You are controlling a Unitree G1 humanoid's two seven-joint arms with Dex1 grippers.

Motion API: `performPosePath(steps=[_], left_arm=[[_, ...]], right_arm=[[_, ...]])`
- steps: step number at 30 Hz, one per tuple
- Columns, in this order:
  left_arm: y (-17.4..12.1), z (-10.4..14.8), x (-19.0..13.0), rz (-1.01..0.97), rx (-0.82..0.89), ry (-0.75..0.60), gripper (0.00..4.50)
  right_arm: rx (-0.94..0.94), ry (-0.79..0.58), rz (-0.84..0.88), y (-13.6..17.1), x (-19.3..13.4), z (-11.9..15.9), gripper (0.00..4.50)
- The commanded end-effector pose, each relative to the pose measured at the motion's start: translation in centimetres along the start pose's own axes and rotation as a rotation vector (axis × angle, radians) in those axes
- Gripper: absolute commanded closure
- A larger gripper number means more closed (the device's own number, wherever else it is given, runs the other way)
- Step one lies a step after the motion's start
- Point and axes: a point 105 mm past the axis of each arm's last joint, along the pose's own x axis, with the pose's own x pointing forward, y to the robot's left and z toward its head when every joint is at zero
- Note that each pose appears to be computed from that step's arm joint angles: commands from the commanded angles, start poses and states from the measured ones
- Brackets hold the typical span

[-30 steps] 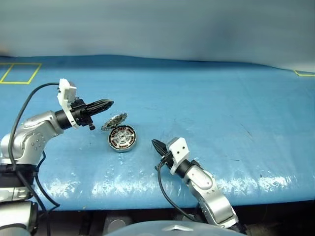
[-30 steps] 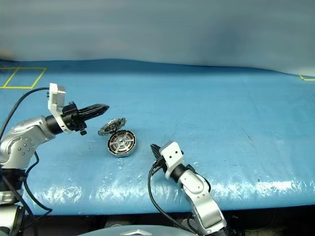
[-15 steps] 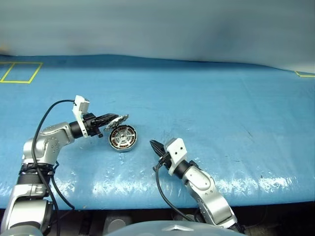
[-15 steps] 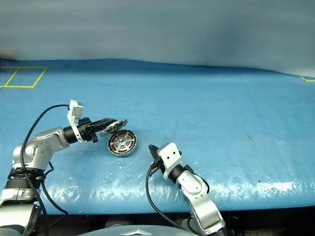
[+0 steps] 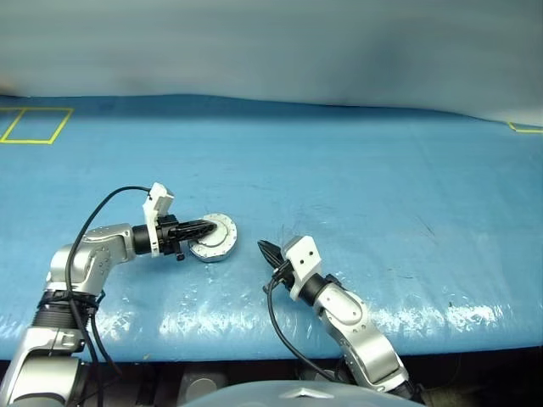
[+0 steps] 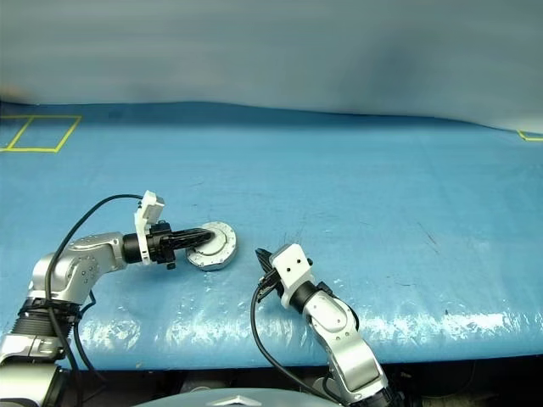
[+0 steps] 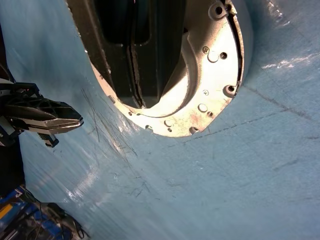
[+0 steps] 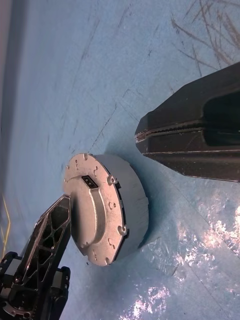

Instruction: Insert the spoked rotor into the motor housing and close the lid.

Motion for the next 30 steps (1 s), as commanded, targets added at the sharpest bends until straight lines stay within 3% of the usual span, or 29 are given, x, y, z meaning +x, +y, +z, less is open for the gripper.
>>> performPosePath(steps=[1,5,8,11,14,19,26,30], left_arm=[[-0.4,0.5,0.1,0.002,0.053,0.016,4.48],[-1.4,2.3,-0.3,-0.014,0.129,-0.036,4.48],[-3.0,5.8,-0.8,0.033,0.219,-0.22,4.48],[-4.0,6.4,-1.0,0.11,0.293,-0.317,4.48],[-4.6,6.0,-1.1,0.248,0.392,-0.394,4.48],[-5.8,4.1,-1.8,0.409,0.364,-0.499,4.48],[-8.7,-0.3,-3.1,0.564,0.353,-0.556,4.48],[-9.2,-3.2,-3.1,0.623,0.235,-0.576,4.48]], right_arm=[[-0.007,-0.037,-0.018,-0.3,0.1,1.2,4.5],[-0.045,-0.059,-0.032,-0.8,-0.1,2.4,4.5],[-0.09,-0.028,-0.015,-1.4,-0.1,3.8,4.5],[-0.124,0.018,0.029,-1.7,0.2,4.4,4.5],[-0.146,0.037,0.073,-1.9,1.0,5.1,4.5],[-0.196,0.02,0.128,-1.6,2.1,6.2,4.5],[-0.186,0.013,0.231,-0.6,2.4,6.1,4.5],[-0.173,0.035,0.248,-0.7,2.4,5.4,4.5]])
